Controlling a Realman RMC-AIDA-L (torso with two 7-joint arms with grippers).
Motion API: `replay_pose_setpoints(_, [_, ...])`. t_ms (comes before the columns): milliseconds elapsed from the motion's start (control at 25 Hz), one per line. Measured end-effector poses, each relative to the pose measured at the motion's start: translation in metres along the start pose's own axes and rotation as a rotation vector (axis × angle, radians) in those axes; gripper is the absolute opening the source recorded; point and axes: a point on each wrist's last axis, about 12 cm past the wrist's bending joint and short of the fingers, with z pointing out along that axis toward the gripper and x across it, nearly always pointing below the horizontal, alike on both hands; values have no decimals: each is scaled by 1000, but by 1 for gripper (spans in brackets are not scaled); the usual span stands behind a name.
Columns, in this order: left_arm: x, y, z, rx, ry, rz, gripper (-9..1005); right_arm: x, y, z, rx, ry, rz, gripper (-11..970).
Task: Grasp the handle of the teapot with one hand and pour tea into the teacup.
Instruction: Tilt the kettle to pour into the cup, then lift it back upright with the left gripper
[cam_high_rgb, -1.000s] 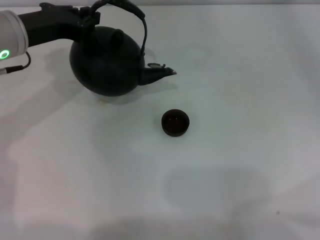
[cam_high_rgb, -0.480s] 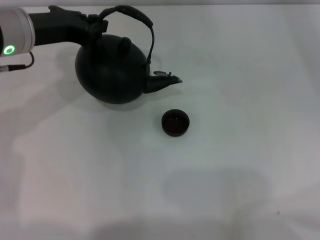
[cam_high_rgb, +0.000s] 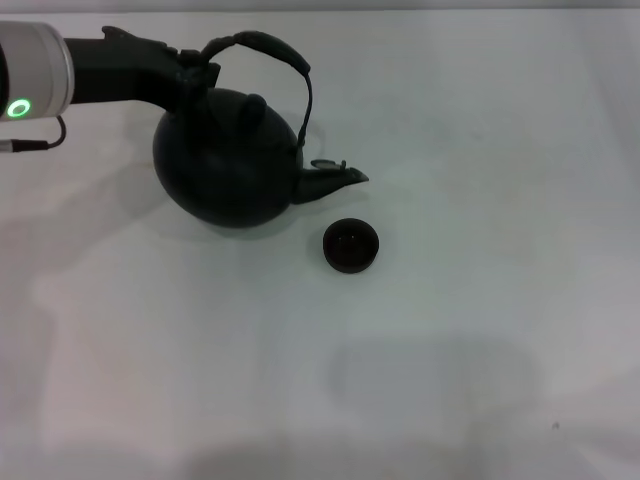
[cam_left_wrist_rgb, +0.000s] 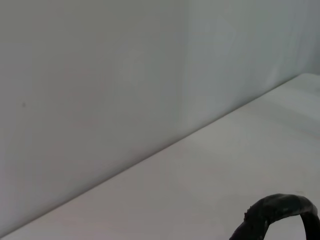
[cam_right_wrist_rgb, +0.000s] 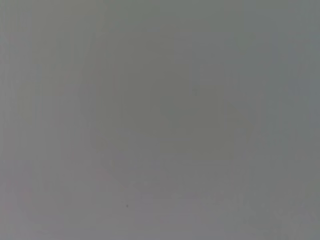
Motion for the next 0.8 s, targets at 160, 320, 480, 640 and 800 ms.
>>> replay_pose_setpoints(160, [2, -1, -5, -9, 13, -2, 188, -2, 0, 3, 4, -1, -5, 828])
replay_pose_setpoints(320, [2, -1, -9, -26, 42, 6, 187, -3, 1, 7, 6, -3, -8, 828])
replay_pose_setpoints(480, [1, -2, -11, -23, 57, 15, 187, -4, 0, 7, 11, -2, -9, 828])
replay_pose_setpoints(640, [-2, -5, -12, -7, 66, 22, 187, -6, -3, 8, 23, 1, -9, 828])
replay_pose_setpoints(800, [-7, -6, -15, -17, 72, 32, 187, -6, -5, 8, 38, 5, -11, 829])
